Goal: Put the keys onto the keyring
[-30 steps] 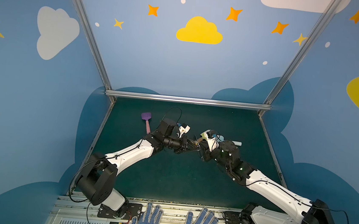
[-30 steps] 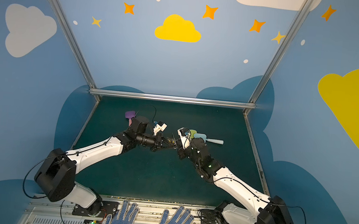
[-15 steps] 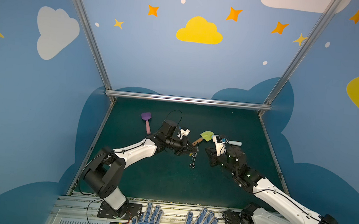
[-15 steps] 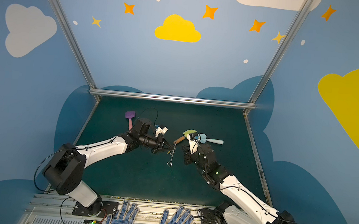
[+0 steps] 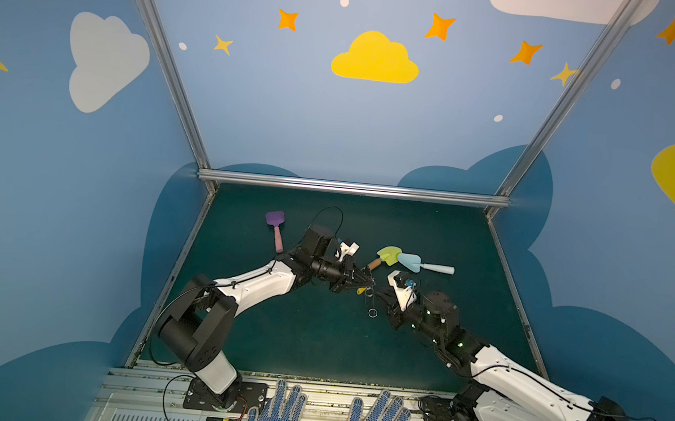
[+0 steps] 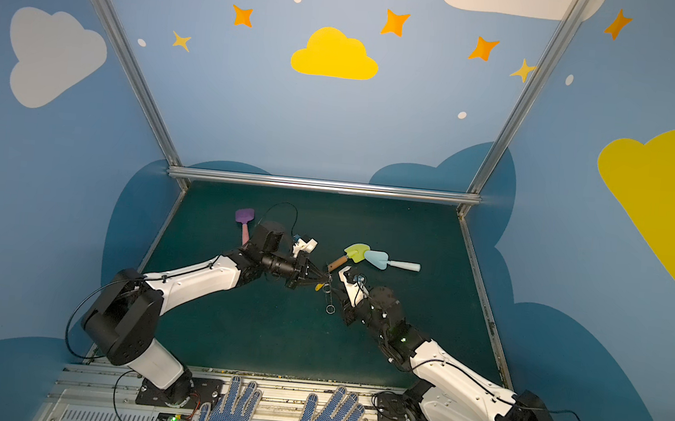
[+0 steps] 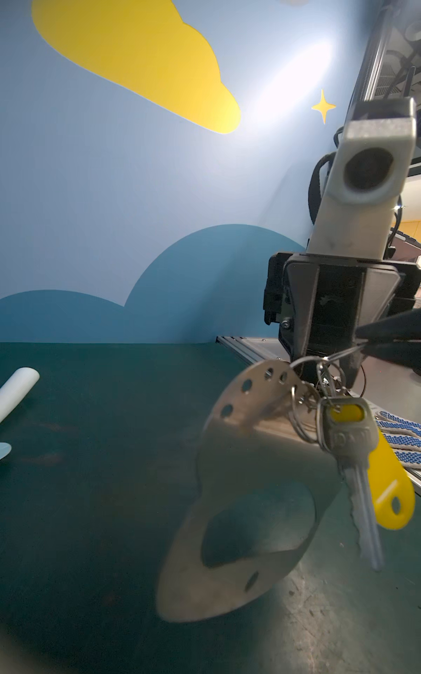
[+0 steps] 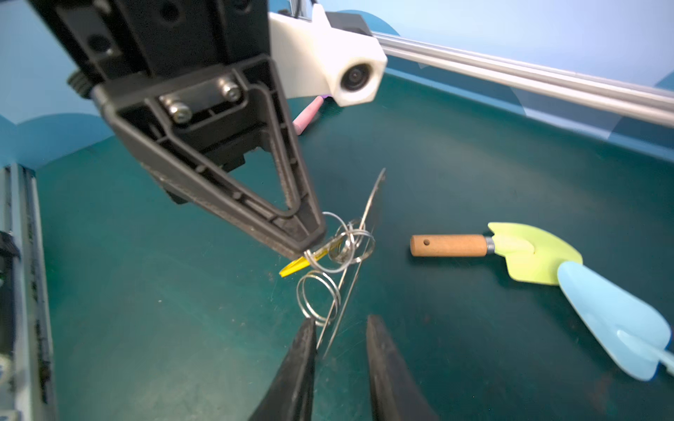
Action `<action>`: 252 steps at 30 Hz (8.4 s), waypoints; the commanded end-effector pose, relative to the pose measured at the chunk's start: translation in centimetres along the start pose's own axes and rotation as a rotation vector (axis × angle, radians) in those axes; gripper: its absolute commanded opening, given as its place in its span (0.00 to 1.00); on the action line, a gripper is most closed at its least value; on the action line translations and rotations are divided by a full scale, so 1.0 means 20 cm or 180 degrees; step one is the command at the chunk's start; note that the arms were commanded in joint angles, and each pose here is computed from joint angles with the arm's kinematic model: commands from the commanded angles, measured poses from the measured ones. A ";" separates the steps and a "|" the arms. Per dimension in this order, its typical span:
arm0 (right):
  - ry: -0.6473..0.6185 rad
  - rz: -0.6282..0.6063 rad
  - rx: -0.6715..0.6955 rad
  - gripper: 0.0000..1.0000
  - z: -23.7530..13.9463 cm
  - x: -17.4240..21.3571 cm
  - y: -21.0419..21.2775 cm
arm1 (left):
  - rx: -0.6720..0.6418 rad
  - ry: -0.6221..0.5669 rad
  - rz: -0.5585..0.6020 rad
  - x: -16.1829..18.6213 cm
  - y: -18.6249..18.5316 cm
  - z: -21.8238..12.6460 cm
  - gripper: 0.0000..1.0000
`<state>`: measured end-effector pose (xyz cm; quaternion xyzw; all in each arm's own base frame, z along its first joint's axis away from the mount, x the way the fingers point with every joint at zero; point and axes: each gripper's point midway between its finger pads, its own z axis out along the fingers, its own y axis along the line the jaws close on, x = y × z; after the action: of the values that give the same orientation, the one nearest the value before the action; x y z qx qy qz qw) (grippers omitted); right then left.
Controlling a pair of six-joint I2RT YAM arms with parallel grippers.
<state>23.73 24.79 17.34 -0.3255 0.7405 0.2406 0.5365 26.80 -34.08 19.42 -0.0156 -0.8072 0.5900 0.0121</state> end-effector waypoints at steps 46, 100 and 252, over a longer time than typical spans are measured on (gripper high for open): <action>0.1105 0.0161 -0.0199 0.00 -0.03 -0.04 0.11 | -0.0483 -0.0597 0.0060 -0.09 0.18 -0.17 0.48; 0.1325 0.0401 -0.1031 0.00 -0.04 0.04 0.35 | -0.0935 -0.0882 0.0079 -0.16 0.23 -0.20 0.04; 0.0387 0.2791 0.1414 0.56 -0.27 0.51 -0.64 | -0.1293 -0.2496 -0.0205 -0.19 0.38 -0.74 0.87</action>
<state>28.14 12.04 9.44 0.1170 0.8526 0.3148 0.4003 30.92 -19.30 17.48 0.2141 -0.8331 0.4307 -0.2732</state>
